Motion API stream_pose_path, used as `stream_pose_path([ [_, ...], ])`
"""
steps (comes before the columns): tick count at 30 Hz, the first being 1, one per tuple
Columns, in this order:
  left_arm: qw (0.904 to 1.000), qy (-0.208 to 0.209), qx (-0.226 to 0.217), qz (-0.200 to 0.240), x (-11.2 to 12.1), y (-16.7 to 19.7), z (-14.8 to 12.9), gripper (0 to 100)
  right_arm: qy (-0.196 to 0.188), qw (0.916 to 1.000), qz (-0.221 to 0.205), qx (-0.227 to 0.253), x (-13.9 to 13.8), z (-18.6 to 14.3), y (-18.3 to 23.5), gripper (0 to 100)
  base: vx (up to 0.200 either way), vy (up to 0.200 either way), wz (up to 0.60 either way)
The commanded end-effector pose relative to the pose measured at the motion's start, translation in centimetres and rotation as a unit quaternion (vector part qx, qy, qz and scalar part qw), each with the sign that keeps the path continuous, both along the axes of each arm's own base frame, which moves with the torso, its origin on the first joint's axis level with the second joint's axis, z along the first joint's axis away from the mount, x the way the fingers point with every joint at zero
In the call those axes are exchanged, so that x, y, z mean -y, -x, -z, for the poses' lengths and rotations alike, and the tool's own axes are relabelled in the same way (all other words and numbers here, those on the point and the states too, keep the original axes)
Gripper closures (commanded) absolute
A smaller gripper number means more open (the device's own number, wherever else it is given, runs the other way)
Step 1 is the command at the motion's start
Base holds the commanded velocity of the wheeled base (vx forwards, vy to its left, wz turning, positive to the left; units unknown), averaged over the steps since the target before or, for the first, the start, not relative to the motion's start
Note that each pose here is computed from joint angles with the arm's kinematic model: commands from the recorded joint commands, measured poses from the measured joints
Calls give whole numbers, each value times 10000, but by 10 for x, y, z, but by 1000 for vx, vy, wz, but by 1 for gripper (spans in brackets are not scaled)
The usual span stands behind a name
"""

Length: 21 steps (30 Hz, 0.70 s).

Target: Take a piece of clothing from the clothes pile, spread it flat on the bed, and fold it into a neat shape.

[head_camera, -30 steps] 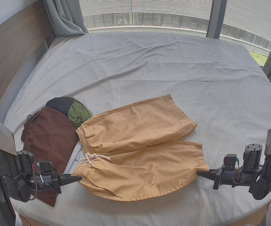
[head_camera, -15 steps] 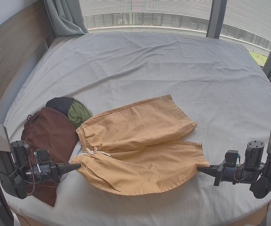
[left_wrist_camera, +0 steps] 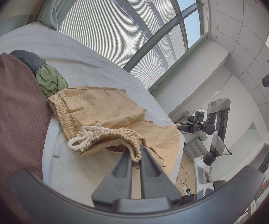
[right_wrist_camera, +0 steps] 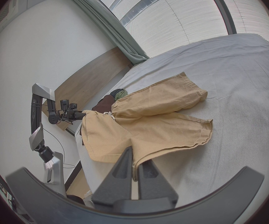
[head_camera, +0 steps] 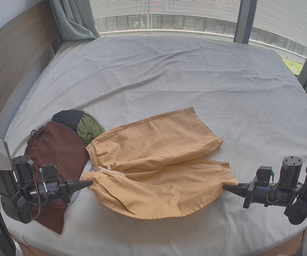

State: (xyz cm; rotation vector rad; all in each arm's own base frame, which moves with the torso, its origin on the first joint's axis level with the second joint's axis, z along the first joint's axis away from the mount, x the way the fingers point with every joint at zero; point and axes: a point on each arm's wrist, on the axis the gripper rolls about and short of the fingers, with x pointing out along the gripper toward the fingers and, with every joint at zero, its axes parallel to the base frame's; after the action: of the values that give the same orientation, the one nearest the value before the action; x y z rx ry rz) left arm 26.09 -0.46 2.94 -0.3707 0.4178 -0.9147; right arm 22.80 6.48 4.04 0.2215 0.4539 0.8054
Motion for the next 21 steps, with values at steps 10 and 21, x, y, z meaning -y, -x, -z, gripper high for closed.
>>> stream_pose_path([
  [10, 10000, -2, 56, -32, -2, -3, -1, 100, -158, 9991, -69, 389, -2, -22, 7, 100, 0, 0, 0],
  [21, 9999, 0, 95, -64, -4, -5, -2, 100, -192, 9983, -116, 530, -4, -29, 10, 100, 0, 0, 0],
])
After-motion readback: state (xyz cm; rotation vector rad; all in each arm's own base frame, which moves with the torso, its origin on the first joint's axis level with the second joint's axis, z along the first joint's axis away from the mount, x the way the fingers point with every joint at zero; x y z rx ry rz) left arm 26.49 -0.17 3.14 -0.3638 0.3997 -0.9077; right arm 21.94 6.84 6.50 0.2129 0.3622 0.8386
